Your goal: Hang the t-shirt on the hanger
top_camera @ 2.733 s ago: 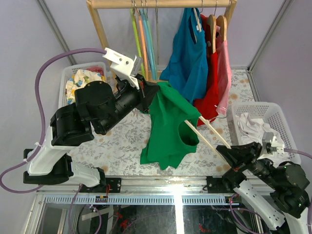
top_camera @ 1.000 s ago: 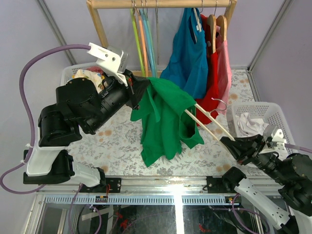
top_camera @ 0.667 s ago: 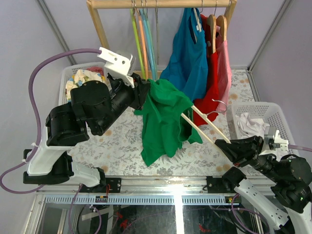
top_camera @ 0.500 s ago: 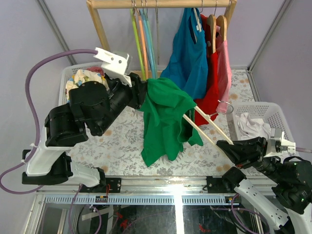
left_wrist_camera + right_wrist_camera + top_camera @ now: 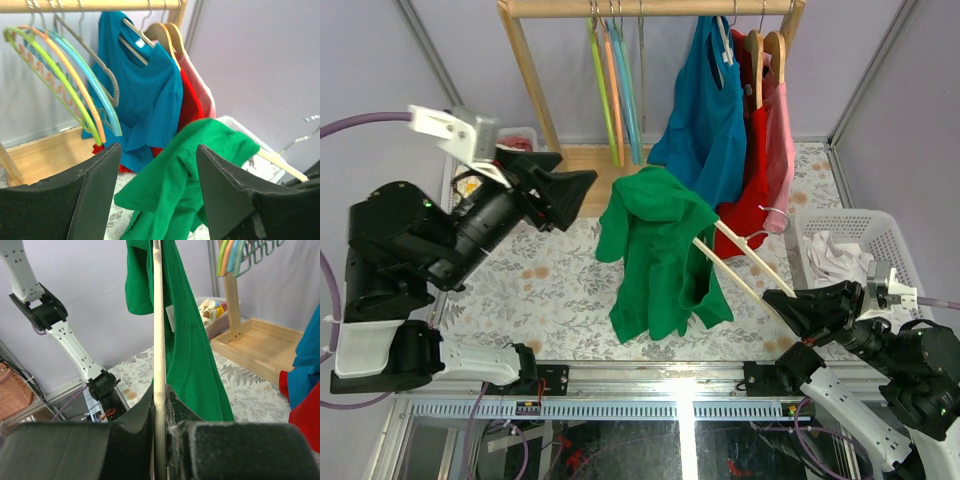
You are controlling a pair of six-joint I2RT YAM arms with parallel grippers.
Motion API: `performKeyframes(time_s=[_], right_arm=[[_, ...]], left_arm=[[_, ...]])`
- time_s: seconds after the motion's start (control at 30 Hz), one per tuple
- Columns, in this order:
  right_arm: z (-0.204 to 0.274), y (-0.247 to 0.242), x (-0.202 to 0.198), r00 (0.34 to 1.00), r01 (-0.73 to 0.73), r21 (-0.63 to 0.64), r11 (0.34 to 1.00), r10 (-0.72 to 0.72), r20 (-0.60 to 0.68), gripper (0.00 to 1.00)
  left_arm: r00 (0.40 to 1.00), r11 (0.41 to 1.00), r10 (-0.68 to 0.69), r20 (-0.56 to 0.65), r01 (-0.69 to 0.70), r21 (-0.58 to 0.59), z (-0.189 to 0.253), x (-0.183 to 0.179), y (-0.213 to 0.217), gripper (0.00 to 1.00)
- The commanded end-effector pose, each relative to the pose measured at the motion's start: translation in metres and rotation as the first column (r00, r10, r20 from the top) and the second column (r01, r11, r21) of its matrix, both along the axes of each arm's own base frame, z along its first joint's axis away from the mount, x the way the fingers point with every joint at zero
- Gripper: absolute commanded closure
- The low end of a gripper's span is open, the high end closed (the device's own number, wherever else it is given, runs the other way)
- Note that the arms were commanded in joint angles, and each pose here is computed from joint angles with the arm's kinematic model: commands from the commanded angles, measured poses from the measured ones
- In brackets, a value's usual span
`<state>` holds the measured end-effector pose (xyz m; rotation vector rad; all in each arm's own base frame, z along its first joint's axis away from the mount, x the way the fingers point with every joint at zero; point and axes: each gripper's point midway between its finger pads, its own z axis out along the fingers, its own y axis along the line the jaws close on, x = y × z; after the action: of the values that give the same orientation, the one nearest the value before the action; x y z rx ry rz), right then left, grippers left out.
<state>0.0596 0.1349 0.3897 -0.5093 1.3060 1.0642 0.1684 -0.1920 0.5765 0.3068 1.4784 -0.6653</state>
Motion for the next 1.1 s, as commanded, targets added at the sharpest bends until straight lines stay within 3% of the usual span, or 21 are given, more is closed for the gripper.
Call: performKeyframes(time_s=[0.0,0.2,0.4,0.67,0.77,1.07], right_arm=[[0.029,-0.008,0.01,0.996,0.071,0.077,0.994,-0.075,0.046,1.0],[0.03,0.005,0.036,0.995,0.103,0.111,0.988,-0.102,-0.011,1.0],[0.03,0.021,0.06,0.991,0.118,0.13,0.984,-0.109,-0.073,1.0],[0.037,0.03,0.062,0.993,0.083,0.156,0.984,-0.069,-0.091,1.0],[0.042,0.029,0.058,0.995,0.07,0.165,0.984,-0.057,-0.084,1.0],[0.048,0.026,0.046,0.997,0.038,0.175,0.984,-0.027,-0.066,1.0]], left_arm=[[0.993,0.99,-0.115,-0.022,0.116,0.086,-0.026,-0.004,-0.045,0.39],[0.986,0.984,-0.113,-0.125,0.128,0.121,-0.069,-0.001,-0.077,0.41],[0.992,0.988,-0.028,-0.125,0.046,0.147,-0.089,-0.007,-0.09,0.44],[0.982,0.956,0.188,-0.022,-0.178,0.232,-0.108,-0.004,-0.11,0.41],[0.971,0.95,0.238,0.003,-0.233,0.208,-0.107,0.002,-0.114,0.4],[0.963,0.947,0.264,0.054,-0.269,0.174,-0.108,0.018,-0.127,0.38]])
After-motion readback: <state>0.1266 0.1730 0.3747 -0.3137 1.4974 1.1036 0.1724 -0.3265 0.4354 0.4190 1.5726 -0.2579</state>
